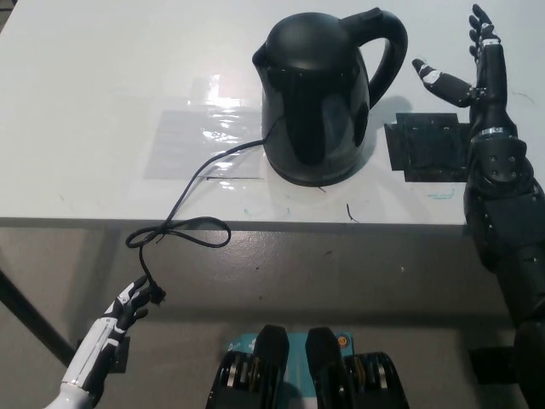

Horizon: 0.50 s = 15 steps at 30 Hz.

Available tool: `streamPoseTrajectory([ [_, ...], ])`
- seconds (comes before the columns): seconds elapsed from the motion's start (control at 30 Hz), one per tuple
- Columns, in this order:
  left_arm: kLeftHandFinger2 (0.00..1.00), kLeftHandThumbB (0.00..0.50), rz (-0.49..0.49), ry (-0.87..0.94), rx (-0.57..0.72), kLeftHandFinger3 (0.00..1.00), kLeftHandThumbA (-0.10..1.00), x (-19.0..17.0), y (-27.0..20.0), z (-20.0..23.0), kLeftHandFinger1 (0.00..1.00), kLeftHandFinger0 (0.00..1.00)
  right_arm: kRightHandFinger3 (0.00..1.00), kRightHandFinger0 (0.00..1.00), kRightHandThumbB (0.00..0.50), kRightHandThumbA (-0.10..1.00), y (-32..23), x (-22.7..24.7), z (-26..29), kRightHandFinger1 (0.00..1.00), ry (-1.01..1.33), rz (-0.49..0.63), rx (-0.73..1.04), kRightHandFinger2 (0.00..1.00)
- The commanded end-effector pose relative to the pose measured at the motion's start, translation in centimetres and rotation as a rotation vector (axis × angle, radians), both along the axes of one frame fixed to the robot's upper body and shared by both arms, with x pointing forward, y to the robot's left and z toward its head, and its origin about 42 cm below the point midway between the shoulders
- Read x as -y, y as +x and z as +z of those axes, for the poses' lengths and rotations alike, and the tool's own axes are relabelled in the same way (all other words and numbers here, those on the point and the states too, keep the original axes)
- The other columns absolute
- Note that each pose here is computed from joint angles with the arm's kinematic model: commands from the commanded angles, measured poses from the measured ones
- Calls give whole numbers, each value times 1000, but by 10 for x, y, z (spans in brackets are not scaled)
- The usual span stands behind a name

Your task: A kettle and its base are kept separately on the desk infront of the robot and the robot uses its right hand to lift the kettle by its handle and places it on its base to align it correctly.

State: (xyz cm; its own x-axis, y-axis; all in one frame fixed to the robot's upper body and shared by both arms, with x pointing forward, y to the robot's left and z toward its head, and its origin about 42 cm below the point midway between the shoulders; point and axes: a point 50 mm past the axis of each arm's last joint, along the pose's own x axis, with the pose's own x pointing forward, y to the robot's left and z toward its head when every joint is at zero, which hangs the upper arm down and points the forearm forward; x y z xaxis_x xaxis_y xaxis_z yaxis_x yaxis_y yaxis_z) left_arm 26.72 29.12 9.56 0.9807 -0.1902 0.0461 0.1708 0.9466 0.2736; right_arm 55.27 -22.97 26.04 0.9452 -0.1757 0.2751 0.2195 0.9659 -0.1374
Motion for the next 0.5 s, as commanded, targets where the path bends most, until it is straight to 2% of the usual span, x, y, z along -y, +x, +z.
streamPoseTrajectory([
  [0.0, 1000, 345, -25, 8, 48, 1000, 1000, -2, 5, 13, 1000, 1000, 1000, 1000, 412, 855, 0, -8, 39, 1000, 0, 35, 157, 1000],
  [0.07, 1000, 339, -27, 5, 47, 1000, 1000, -2, 4, 13, 1000, 1000, 1000, 1000, 407, 866, -3, -7, 44, 1000, 2, 41, 179, 1000],
  [0.17, 1000, 342, -32, -4, 48, 1000, 1000, -1, 4, 13, 1000, 1000, 1000, 1000, 433, 1000, -28, 3, 75, 1000, 1, 78, 327, 1000],
  [0.2, 1000, 342, -32, -6, 50, 1000, 1000, -1, 5, 14, 1000, 1000, 1000, 1000, 434, 1000, -35, 5, 83, 1000, -6, 80, 358, 1000],
  [0.23, 1000, 342, -31, 0, 51, 1000, 1000, -1, 7, 15, 1000, 1000, 1000, 1000, 408, 1000, -50, 8, 97, 1000, -31, 72, 427, 1000],
  [0.33, 1000, 328, -29, 7, 56, 1000, 1000, -3, 7, 15, 1000, 1000, 1000, 1000, 465, 1000, -105, 11, 125, 1000, -31, 98, 582, 1000],
  [0.37, 1000, 337, -31, 3, 54, 1000, 1000, -4, 6, 14, 1000, 1000, 1000, 1000, 469, 1000, -137, 12, 131, 1000, -29, 127, 658, 1000],
  [0.43, 1000, 338, -31, 1, 52, 1000, 1000, -4, 6, 14, 1000, 1000, 1000, 1000, 467, 1000, -158, 12, 133, 1000, -35, 145, 702, 1000],
  [0.47, 1000, 351, -30, 3, 51, 1000, 1000, -4, 6, 14, 1000, 1000, 1000, 1000, 429, 1000, -177, 16, 132, 1000, -44, 165, 725, 1000],
])
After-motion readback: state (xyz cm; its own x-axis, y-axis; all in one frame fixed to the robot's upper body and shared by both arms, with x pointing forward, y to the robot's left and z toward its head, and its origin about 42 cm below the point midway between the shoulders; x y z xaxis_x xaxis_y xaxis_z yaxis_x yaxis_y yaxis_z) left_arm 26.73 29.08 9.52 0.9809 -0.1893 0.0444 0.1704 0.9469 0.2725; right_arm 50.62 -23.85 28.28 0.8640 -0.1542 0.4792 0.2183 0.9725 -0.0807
